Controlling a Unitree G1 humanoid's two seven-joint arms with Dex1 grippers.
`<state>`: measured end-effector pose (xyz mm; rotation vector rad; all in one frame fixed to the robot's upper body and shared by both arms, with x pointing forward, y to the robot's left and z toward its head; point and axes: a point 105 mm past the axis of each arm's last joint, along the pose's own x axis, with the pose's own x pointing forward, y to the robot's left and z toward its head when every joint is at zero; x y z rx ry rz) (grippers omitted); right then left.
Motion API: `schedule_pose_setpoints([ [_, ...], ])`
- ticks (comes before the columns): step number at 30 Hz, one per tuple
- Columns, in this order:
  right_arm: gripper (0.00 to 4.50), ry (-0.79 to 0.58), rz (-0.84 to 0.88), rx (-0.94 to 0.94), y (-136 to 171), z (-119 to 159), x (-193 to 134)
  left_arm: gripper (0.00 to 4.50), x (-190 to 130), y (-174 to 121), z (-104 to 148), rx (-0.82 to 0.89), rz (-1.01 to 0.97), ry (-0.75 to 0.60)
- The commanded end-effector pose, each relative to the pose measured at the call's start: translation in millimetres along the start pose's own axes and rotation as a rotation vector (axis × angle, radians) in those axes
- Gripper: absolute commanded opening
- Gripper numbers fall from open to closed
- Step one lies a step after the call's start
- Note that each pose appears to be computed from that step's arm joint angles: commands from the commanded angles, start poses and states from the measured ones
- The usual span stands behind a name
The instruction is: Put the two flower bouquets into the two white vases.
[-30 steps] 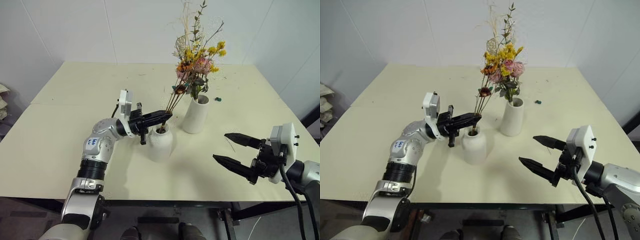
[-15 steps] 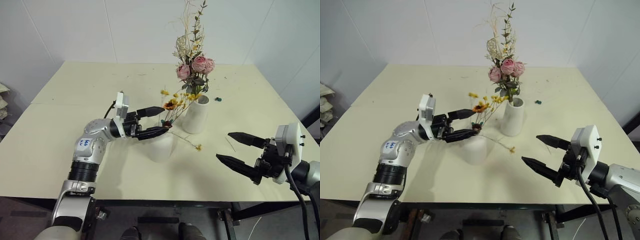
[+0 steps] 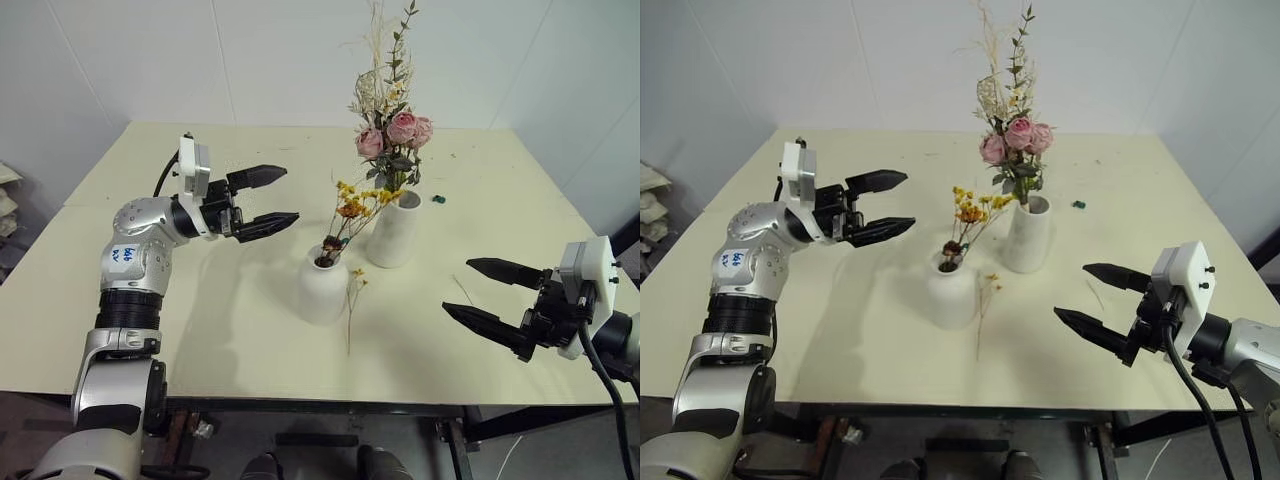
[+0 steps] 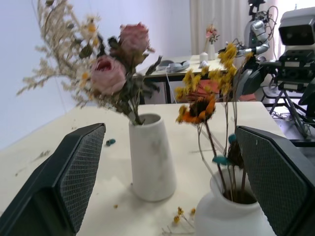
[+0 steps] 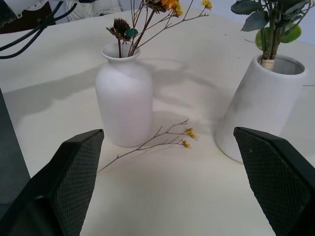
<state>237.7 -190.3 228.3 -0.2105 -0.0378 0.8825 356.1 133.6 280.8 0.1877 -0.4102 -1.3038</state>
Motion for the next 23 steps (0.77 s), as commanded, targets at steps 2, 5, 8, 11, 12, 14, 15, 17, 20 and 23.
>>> schedule_pose_setpoints([
  [2, 4.50, -0.010, -0.018, -0.053, -3, 11, -7, 4.49, -15, 14, 12, 0.082, 0.070, 0.014],
  [5, 4.50, 0.004, -0.022, -0.053, -4, 10, -10, 4.49, -26, 21, 5, 0.104, 0.116, 0.066],
  [8, 4.50, 0.035, -0.035, -0.064, -8, 11, -16, 4.49, -44, 29, -10, 0.134, 0.162, 0.190],
  [11, 4.50, 0.054, -0.051, -0.079, -13, 16, -20, 4.49, -56, 33, -25, 0.143, 0.176, 0.287],
  [12, 4.50, 0.055, -0.052, -0.078, -14, 17, -21, 4.49, -54, 34, -28, 0.145, 0.173, 0.292],
  [14, 4.50, 0.056, -0.044, -0.070, -14, 16, -20, 4.49, -49, 39, -29, 0.159, 0.203, 0.274],
  [15, 4.50, 0.055, -0.039, -0.067, -12, 16, -19, 4.49, -50, 42, -29, 0.160, 0.228, 0.276],
  [17, 4.50, 0.048, -0.040, -0.069, -11, 18, -19, 4.49, -53, 46, -28, 0.156, 0.261, 0.273],
  [20, 4.50, 0.038, -0.052, -0.083, -15, 20, -17, 4.49, -61, 51, -27, 0.165, 0.297, 0.301],
  [23, 4.50, 0.026, -0.051, -0.099, -16, 25, -16, 4.49, -61, 55, -24, 0.180, 0.317, 0.301],
])
